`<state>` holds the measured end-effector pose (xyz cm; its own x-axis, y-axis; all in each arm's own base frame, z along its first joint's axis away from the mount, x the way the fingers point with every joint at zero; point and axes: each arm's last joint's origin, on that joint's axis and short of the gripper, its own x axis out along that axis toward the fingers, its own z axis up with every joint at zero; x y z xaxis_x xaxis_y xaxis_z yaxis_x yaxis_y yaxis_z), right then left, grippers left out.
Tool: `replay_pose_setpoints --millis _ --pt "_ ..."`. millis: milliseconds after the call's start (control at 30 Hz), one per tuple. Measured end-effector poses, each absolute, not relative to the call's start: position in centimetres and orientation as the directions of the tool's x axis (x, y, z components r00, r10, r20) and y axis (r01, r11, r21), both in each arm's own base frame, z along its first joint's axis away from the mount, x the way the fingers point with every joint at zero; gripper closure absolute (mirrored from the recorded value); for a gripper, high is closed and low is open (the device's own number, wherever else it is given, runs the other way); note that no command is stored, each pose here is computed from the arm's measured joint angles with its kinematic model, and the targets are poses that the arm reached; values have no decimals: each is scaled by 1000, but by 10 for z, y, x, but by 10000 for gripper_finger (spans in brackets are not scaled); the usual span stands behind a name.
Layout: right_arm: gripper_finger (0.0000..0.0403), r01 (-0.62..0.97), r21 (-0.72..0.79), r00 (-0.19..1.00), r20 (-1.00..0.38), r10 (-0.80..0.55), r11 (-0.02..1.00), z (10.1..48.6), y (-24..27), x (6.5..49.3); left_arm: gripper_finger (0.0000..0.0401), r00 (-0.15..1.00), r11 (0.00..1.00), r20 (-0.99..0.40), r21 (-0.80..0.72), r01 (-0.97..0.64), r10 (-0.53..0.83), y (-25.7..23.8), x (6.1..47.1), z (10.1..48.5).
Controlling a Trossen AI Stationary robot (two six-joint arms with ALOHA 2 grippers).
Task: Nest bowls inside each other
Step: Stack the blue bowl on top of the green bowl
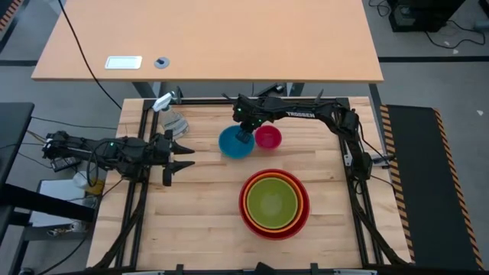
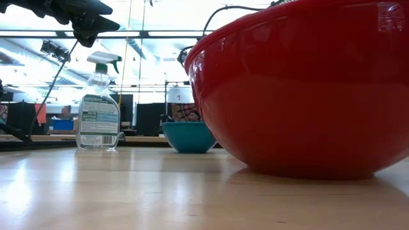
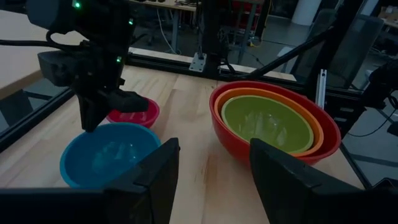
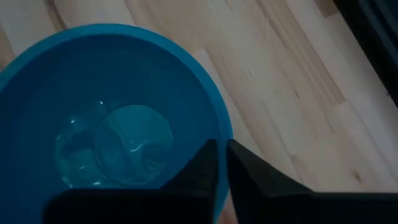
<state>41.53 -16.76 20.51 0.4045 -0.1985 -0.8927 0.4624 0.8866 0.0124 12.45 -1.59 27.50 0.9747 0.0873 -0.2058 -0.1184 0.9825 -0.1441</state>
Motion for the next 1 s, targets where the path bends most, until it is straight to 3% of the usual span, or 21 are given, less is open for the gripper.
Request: replay_pose_setpoints --millis 233,400,567,800,1000 --pt "262 454 -5 396 -895 -207 891 204 -168 414 202 972 984 -220 -135 -120 88 -16 124 274" --pt "243 470 -9 359 -911 -201 883 193 -171 408 202 971 983 -220 -135 -121 89 -16 124 274" --pt "272 443 -24 321 -929 -184 896 180 -165 403 202 971 985 -220 -125 -119 89 -16 124 274" --pt "377 436 -20 389 -898 -208 900 185 -160 411 202 972 985 -218 -129 -119 89 -16 124 274" --pt "374 400 50 470 -869 -157 915 191 -162 416 202 964 985 -249 -119 -123 91 -16 123 271"
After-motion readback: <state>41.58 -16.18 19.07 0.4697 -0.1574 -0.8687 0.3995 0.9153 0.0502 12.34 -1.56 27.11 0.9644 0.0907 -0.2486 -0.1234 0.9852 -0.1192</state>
